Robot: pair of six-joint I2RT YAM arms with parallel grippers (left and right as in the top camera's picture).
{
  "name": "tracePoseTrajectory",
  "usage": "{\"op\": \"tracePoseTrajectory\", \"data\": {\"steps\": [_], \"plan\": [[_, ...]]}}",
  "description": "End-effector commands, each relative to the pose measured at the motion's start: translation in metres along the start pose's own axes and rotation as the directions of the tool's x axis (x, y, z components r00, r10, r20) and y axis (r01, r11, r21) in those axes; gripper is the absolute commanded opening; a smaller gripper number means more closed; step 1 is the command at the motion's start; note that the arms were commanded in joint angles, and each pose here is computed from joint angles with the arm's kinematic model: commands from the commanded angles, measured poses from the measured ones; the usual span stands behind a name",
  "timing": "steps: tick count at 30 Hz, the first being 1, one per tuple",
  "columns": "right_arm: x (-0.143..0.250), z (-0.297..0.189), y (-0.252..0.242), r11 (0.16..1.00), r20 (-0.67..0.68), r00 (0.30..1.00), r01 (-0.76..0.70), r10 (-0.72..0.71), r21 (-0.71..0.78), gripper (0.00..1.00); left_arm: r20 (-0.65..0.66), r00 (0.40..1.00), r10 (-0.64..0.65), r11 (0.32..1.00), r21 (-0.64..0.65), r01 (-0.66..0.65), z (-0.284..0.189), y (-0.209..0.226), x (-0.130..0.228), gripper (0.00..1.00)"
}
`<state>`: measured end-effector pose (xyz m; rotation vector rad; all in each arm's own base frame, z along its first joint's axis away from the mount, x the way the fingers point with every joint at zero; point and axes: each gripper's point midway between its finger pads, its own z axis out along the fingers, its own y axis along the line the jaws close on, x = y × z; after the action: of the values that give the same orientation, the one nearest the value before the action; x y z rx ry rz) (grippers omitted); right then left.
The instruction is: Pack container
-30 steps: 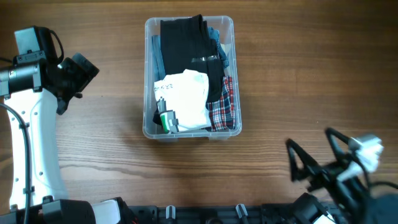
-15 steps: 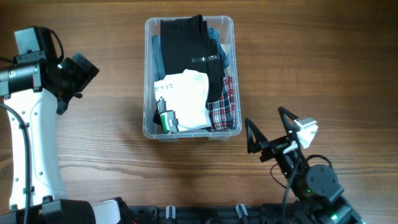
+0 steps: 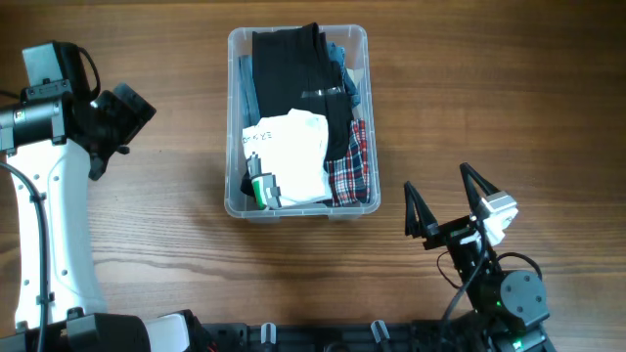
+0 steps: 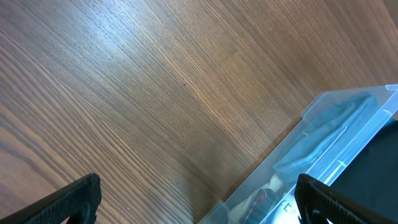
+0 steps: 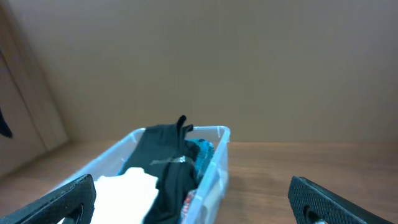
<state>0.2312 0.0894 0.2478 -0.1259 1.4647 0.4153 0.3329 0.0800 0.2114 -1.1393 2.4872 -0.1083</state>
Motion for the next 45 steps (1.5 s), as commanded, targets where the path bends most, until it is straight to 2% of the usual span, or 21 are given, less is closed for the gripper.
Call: {"op": "tracePoseTrajectory", "data": {"steps": [1, 11, 21, 45], "plan": [[0.017, -0.002, -0.003, 0.999, -0.018, 1.0, 0.025, -0.026, -0.021, 1.0, 0.011, 1.0, -0.005, 1.0, 0.007, 0.004, -0.003, 0.0, -0.003, 1.0], [0.047, -0.008, -0.021, 0.999, -0.019, 0.999, 0.041, -0.041, 0.031, 1.0, 0.011, 1.0, -0.005, 1.0, 0.007, 0.004, -0.003, 0.0, -0.003, 1.0], [0.065, -0.009, -0.021, 0.975, -0.096, 0.971, 0.221, -0.22, -0.002, 1.0, 0.011, 1.0, -0.005, 1.0, 0.007, 0.004, -0.003, 0.0, -0.003, 1.0], [0.07, -0.009, -0.022, 0.976, -0.114, 0.969, 0.22, -0.218, -0.003, 1.0, 0.011, 1.0, -0.005, 1.0, 0.007, 0.004, -0.003, 0.0, -0.003, 1.0]]}}
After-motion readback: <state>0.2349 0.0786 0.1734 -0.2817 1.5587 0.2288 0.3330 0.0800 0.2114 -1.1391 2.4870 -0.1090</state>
